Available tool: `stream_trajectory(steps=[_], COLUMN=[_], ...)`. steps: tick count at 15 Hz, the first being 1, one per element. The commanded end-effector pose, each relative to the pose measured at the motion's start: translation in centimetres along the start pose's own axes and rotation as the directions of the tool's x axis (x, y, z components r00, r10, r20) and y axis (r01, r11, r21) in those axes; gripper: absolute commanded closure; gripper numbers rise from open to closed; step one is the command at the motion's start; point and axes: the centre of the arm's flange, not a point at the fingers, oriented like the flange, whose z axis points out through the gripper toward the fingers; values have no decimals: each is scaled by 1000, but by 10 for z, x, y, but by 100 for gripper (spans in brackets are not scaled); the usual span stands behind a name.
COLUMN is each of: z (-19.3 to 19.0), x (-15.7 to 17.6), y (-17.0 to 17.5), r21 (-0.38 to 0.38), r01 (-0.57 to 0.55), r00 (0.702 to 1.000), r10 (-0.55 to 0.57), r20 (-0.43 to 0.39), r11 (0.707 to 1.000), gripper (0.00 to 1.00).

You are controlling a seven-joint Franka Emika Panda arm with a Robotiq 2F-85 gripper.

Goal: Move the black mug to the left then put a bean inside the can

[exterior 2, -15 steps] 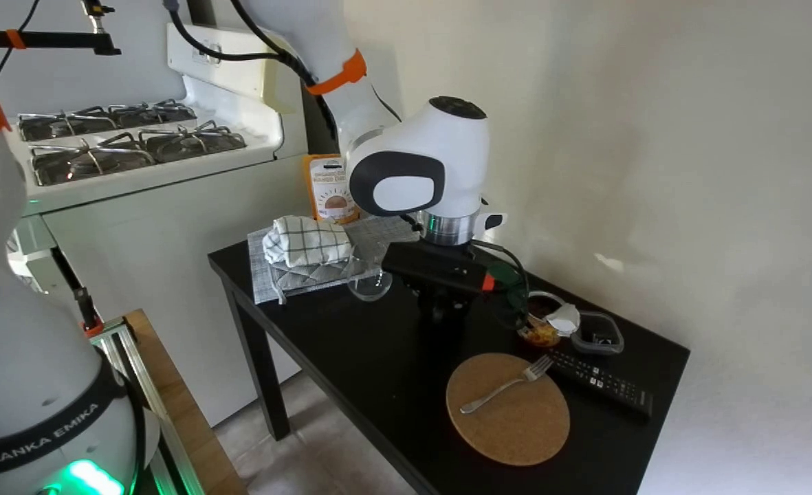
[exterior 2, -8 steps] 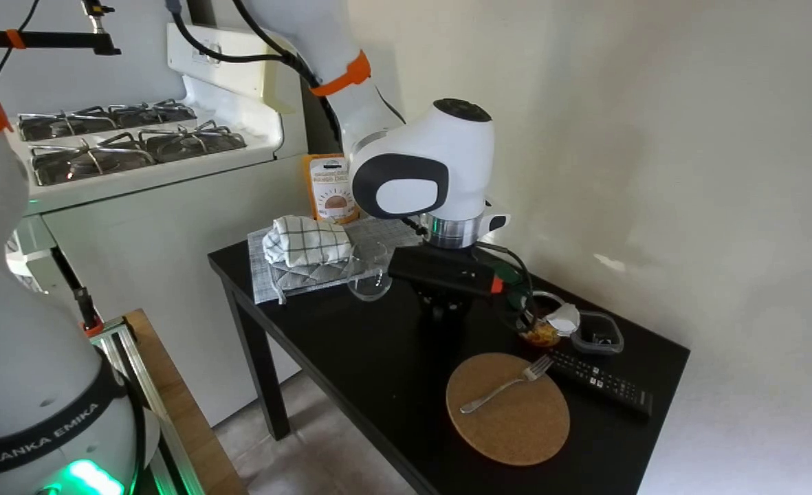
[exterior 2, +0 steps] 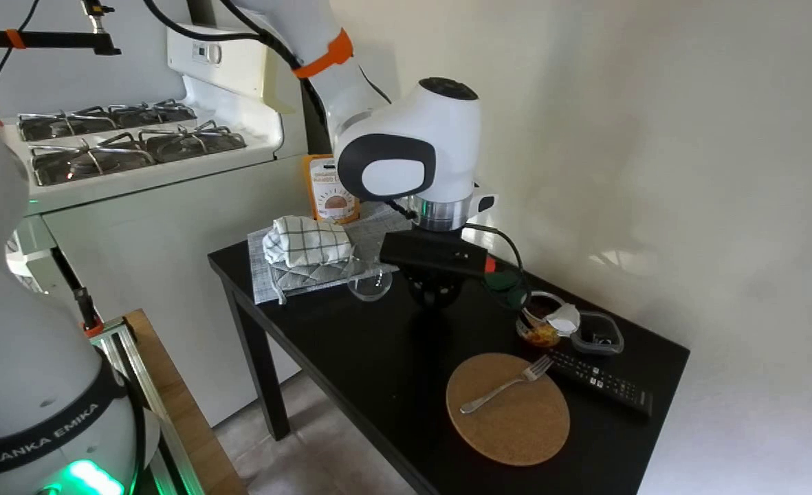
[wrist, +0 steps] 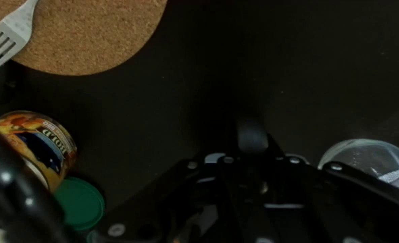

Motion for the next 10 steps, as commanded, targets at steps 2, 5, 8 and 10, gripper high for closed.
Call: stream_trajectory(steps=[2,5,8,10], z=[-64,-88,-107,-89], x=[20,44,59,57], y=[-26,-29,-34,-31], r21=[23,-18,-30,-30], r01=[13,-20,-40,-27], r00=[1000,1000,999,999], r10=[-13,20,39,26], r20=[-6,-10,-29,-30], r11=[1000,1000,999,999], gripper=[95,95,95,78])
